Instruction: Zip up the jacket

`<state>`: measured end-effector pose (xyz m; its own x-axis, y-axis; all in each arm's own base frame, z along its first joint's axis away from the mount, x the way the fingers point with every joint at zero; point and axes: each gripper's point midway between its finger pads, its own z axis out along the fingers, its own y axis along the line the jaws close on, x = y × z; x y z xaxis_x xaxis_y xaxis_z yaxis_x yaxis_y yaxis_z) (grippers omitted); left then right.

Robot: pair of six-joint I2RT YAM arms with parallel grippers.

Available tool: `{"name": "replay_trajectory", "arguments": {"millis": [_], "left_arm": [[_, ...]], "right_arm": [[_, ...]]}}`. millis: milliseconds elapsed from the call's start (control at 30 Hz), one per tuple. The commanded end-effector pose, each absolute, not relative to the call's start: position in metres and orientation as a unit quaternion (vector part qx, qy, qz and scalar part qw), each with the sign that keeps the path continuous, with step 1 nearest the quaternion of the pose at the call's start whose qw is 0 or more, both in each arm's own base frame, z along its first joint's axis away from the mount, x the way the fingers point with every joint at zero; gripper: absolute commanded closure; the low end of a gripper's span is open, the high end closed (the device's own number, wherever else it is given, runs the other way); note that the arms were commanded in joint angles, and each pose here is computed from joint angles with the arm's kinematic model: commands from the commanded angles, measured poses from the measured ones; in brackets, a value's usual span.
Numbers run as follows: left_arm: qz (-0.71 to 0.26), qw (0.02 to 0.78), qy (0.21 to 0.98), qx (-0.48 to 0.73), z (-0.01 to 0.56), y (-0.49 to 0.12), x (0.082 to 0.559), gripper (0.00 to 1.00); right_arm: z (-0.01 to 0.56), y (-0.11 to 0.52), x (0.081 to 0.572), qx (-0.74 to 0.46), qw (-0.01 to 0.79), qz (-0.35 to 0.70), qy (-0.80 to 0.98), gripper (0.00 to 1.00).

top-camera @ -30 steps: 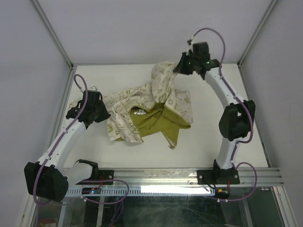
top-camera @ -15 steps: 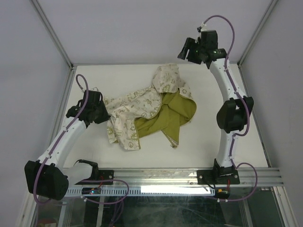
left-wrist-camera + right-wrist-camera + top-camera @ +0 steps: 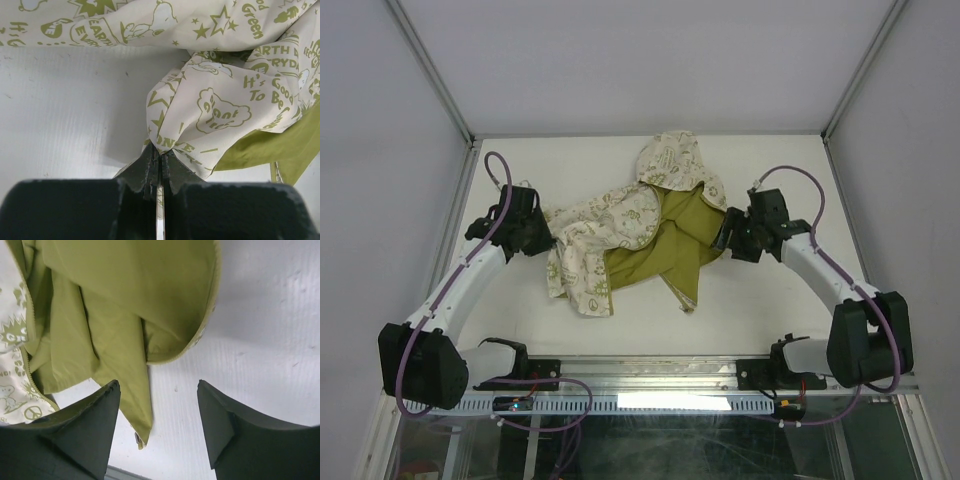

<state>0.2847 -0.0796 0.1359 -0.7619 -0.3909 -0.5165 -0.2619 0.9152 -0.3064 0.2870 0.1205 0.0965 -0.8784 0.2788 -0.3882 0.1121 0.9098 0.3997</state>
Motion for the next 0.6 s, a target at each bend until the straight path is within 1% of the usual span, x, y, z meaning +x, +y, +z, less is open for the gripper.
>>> {"name": "replay_trajectory", "arguments": {"millis": [0, 200, 333, 400, 467, 500, 567], "left_arm": [[-0.133, 0.332, 0.919, -0.169, 0.155, -0.085, 0.302, 1.00], [-0.137, 0.329, 0.919, -0.170, 0.152, -0.087, 0.305, 1.00], [-0.139, 0.334, 0.916, -0.172, 0.153, -0.087, 0.307, 1.00], [-0.138, 0.334, 0.916, -0.173, 0.152, -0.086, 0.307, 1.00], [-0.136, 0.335, 0.916, -0.175, 0.152, -0.085, 0.307, 1.00], [-0.134, 0.335, 0.916, -0.176, 0.151, -0.084, 0.307, 1.00], [-0.131, 0.335, 0.916, -0.178, 0.150, -0.081, 0.306, 1.00]], "right_arm": [[0.099, 0.142, 0.302, 0.141, 0.302, 0.223, 0.916, 0.33], [0.077, 0.135, 0.317, 0.203, 0.346, 0.217, 0.890, 0.33], [0.069, 0.136, 0.330, 0.200, 0.359, 0.209, 0.888, 0.34], [0.068, 0.138, 0.335, 0.190, 0.360, 0.208, 0.889, 0.38], [0.063, 0.135, 0.337, 0.185, 0.355, 0.194, 0.896, 0.48], [0.063, 0.132, 0.338, 0.184, 0.353, 0.182, 0.899, 0.56], [0.064, 0.120, 0.338, 0.184, 0.350, 0.146, 0.907, 0.83]]}}
